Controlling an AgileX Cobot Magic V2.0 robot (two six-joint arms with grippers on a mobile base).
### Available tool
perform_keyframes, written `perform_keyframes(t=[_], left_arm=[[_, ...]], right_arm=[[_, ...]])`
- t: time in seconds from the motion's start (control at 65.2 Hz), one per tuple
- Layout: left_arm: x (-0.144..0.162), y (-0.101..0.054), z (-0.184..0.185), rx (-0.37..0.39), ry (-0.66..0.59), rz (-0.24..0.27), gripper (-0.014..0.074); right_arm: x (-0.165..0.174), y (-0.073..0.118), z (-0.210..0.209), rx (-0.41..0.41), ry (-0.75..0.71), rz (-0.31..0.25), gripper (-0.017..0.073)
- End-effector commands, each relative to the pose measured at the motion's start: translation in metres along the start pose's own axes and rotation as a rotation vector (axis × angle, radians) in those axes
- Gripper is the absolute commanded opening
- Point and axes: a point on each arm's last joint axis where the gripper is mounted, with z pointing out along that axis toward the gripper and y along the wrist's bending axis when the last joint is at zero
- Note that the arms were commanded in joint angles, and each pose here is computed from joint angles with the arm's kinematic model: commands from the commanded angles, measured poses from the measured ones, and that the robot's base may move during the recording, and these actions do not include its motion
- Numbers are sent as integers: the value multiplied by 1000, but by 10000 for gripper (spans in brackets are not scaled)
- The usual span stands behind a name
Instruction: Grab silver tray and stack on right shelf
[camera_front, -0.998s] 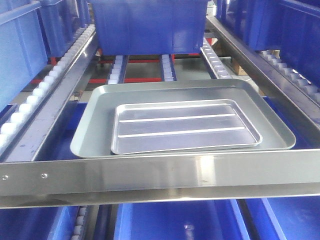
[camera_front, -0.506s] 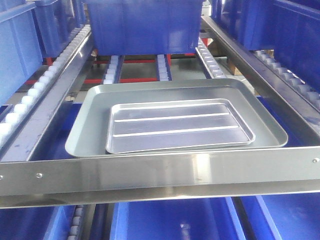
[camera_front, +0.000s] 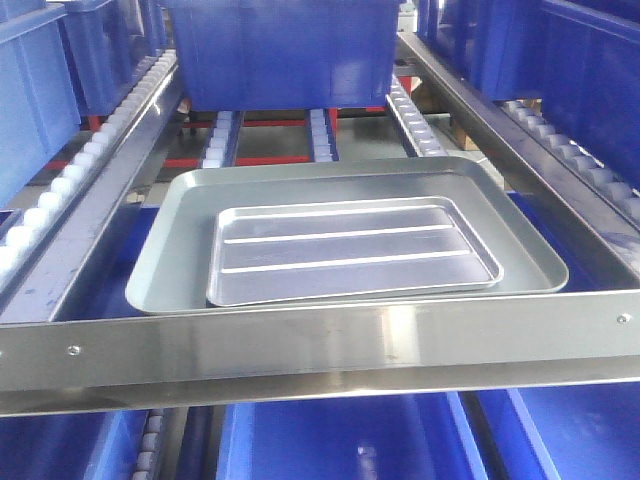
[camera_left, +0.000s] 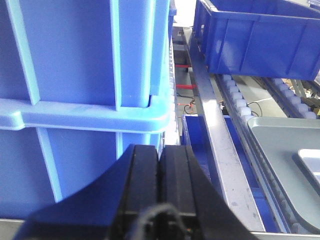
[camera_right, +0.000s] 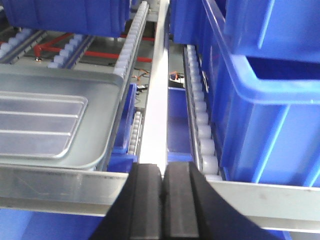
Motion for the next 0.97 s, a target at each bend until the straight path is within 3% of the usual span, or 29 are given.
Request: perform_keyframes(t=[0.0,0.2,0.952], left_arm=[[-3,1,-1,-12,-82,-6,-101],[-3,1,-1,-12,-82,-6,-101],[-3,1,-1,-12,-82,-6,-101]], right_arm=[[-17,-2,-4,19,-149,-9,55],[-21,-2,-5,13,-200,90,55],[-20,-2,-4,12,-188,90,55]])
